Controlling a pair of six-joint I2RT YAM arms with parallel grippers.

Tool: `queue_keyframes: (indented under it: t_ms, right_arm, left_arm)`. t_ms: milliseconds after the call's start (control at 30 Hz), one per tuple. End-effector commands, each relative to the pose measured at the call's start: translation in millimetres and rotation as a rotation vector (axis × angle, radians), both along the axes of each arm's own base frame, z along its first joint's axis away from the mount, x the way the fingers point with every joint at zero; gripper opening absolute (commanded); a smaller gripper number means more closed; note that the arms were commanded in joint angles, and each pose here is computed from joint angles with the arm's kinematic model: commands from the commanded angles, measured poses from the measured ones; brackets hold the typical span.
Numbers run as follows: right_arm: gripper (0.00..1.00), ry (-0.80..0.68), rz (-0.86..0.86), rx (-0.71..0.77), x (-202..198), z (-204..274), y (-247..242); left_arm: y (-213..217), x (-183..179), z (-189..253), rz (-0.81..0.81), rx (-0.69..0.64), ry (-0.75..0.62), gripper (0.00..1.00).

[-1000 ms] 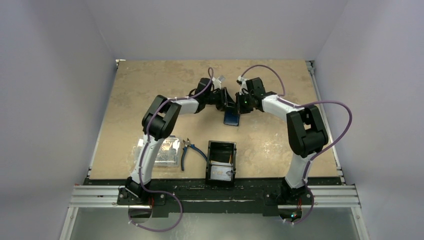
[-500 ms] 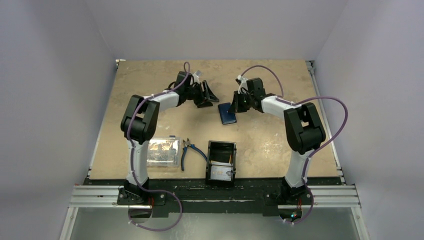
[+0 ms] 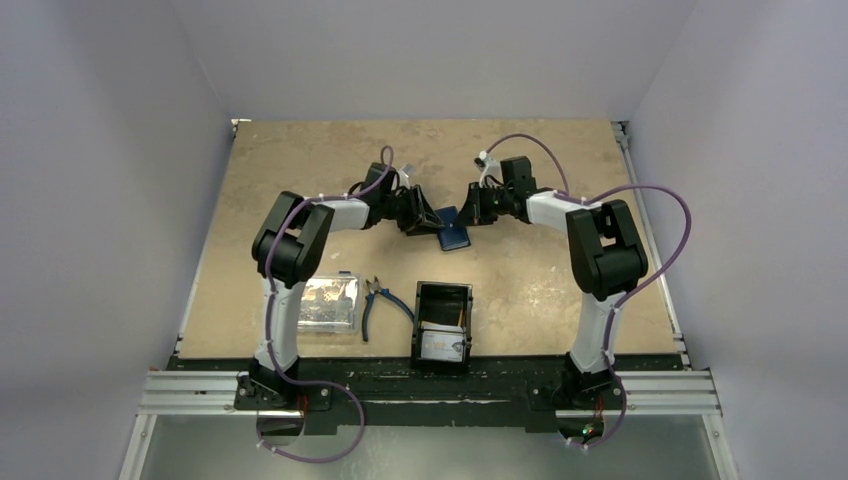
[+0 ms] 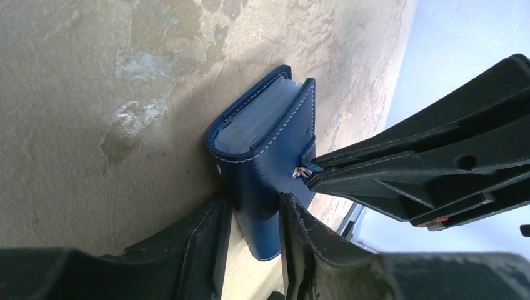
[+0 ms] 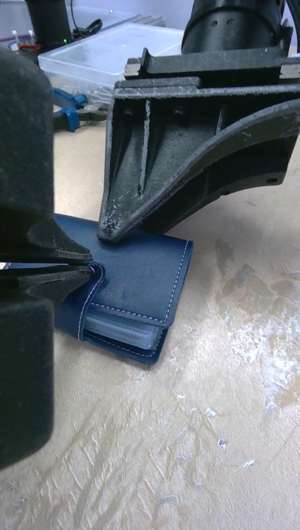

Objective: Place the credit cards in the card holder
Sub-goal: Close the card holder at the center of the board.

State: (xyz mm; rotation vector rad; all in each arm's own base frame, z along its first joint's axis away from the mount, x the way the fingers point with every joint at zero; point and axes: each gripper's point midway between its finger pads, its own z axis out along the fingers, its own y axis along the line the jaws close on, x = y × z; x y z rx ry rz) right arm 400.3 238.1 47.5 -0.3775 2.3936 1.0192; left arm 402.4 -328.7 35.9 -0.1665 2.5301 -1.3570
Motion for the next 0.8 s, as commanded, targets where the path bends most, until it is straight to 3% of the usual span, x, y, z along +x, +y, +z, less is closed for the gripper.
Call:
queue_keyframes:
  t_ms: [0, 300, 400, 567, 767]
  right_arm:
    - [0.11, 0.193, 0.029, -0.043, -41, -43, -5]
    - [0.14, 0.190, 0.020, -0.007, -40, -39, -6]
    - [0.11, 0.183, 0.020, -0.012, -39, -40, -7]
    - [0.02, 0.167, 0.031, -0.046, -37, -42, -10]
    - [0.00, 0.144, 0.010, -0.144, -32, -47, -20]
  left_arm:
    - [-13, 3, 1, 0.001, -0.021, -0.021, 0.34]
    - [-12, 3, 1, 0.006, -0.007, -0.028, 0.18]
    - [-12, 5, 5, 0.007, -0.013, -0.033, 0.09]
    - [-19, 5, 15, 0.002, -0.054, -0.033, 0.05]
    - [-30, 7, 29, -0.001, -0.111, -0.040, 0.01]
